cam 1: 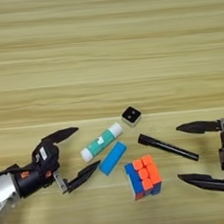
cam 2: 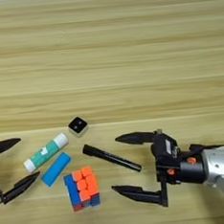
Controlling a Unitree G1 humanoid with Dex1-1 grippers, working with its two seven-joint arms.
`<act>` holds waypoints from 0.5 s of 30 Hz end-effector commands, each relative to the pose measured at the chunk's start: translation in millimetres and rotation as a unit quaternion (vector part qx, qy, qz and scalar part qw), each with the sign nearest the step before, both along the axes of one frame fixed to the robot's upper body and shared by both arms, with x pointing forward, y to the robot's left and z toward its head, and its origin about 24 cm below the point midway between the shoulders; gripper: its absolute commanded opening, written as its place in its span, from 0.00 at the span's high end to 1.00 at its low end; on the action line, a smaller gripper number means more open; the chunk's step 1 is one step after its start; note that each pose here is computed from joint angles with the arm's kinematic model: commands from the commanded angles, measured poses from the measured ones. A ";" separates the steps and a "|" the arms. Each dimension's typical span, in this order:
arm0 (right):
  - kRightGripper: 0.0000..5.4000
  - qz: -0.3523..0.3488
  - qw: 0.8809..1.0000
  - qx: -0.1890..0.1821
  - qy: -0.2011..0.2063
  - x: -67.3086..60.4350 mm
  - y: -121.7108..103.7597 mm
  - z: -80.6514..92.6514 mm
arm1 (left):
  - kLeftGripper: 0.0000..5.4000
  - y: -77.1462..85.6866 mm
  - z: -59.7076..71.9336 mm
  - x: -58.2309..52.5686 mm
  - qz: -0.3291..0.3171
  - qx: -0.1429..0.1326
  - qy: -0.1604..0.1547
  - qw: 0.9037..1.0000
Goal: Move the objects on the table
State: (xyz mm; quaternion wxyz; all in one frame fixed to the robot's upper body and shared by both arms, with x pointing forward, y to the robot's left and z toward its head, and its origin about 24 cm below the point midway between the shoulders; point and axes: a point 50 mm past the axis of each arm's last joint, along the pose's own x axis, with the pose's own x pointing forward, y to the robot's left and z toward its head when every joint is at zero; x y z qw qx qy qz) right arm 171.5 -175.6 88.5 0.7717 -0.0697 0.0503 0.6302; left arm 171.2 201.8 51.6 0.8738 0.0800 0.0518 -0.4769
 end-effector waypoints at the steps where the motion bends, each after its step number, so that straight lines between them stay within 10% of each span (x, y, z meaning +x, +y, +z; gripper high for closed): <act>1: 0.00 0.004 1.000 0.002 -0.005 -1.9 6.9 -1.8 | 0.00 -3.3 10.4 -4.8 -0.020 -0.016 0.000 1.000; 15: 0.00 0.004 1.000 0.006 -0.021 5.7 11.8 1.6 | 0.00 -43.7 16.5 -33.1 -0.123 -0.050 0.027 0.991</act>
